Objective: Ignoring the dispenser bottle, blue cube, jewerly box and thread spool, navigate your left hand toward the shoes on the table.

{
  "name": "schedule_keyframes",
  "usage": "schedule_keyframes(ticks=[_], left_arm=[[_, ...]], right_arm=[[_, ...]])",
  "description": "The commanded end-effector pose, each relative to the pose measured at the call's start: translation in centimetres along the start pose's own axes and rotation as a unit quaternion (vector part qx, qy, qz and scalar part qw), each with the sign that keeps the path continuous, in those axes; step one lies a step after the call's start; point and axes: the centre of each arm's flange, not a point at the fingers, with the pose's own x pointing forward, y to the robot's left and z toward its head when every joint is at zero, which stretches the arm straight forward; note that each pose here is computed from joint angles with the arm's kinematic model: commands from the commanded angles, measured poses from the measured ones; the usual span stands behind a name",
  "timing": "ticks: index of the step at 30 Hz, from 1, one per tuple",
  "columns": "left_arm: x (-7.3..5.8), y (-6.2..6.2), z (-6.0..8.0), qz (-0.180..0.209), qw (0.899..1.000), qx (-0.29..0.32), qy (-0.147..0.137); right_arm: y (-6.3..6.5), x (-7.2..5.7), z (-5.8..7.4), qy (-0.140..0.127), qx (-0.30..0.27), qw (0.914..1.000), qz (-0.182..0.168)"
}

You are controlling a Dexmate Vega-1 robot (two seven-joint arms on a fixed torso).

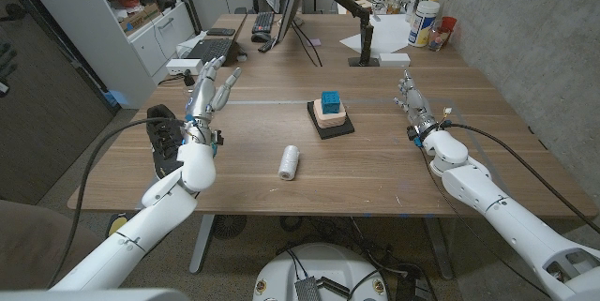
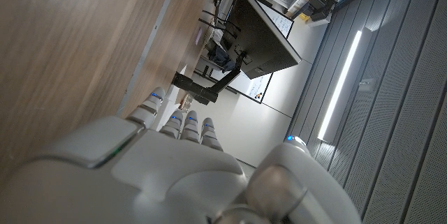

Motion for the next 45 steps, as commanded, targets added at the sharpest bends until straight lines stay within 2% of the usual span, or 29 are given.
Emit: schedule_keyframes(ticks=[1,18,22,30,37,45], left_arm=[[-0.8,0.8,-0.1,0.017,0.997,0.063,0.030],[-1.3,2.0,0.0,0.033,0.994,0.098,0.042],[-1.8,2.2,-0.1,0.038,0.992,0.110,0.055],[-2.3,2.8,0.2,0.047,0.989,0.129,0.062],[-3.2,3.8,-0.4,0.055,0.983,0.155,0.078],[-3.9,4.2,-1.2,0.062,0.979,0.167,0.094]], right_arm=[[-0.4,-0.1,0.3,-0.005,-0.002,1.0000,0.008],[-0.7,-0.5,0.3,-0.008,0.005,0.9999,0.005],[-0.9,-0.6,0.3,-0.010,0.004,0.9999,0.003],[-1.0,-0.5,0.4,-0.012,0.004,0.9999,0.003],[-0.9,-0.4,0.3,-0.010,0.004,0.9999,0.003],[-1.1,-0.4,0.3,-0.008,0.001,1.0000,0.001]])
